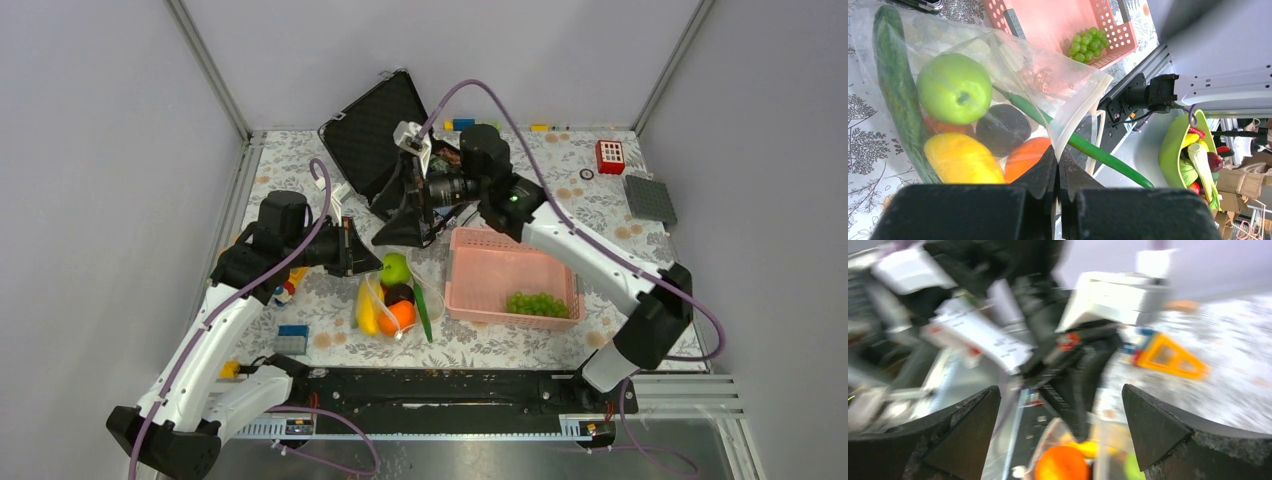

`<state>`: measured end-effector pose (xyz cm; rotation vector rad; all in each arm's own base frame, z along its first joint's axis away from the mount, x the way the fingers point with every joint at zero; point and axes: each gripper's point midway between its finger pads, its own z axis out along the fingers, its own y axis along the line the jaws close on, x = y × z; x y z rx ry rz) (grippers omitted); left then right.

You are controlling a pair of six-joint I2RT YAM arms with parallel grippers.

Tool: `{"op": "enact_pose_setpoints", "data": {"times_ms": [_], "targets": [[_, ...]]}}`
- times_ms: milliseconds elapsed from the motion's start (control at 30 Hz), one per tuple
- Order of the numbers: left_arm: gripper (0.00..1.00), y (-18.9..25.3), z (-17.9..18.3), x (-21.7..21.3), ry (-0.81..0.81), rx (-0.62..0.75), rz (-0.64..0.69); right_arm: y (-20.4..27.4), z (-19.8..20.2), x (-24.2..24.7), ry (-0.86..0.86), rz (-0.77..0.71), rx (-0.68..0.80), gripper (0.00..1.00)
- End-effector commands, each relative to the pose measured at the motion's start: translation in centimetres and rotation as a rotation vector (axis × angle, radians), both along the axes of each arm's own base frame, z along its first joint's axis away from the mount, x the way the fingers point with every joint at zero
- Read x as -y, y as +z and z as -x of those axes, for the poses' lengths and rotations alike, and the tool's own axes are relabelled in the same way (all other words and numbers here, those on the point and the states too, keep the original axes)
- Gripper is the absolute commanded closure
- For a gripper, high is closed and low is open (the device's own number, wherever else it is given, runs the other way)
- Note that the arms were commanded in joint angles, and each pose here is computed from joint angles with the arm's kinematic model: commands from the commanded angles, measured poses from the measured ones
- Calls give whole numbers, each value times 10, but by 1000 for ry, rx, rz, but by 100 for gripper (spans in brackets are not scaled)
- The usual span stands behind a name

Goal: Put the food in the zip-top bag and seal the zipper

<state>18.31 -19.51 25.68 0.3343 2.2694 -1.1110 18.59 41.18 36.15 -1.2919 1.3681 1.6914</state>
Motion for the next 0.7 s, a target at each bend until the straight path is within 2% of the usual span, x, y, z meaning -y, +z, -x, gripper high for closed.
{"op": "enact_pose_setpoints", "data": {"times_ms": [0, 133, 367, 467, 600, 667], "targets": [[100, 31, -7, 1, 14, 99, 44, -7, -77, 46, -615, 265, 182, 0], [100, 32, -10, -1, 47, 101, 40, 25, -115, 70, -891, 247, 207, 0], [100, 27, -15, -2, 84, 70, 40, 54, -127, 103, -1109, 224, 171, 0], [100, 28, -14, -2, 90, 66, 45, 26, -120, 131, -1202, 269, 137, 0], [100, 30, -18, -9, 143, 92, 27, -38, -78, 135, -1096, 326, 156, 1], [100, 29, -20, -13, 167, 97, 14, -71, -48, 138, -1027, 437, 182, 0]]}}
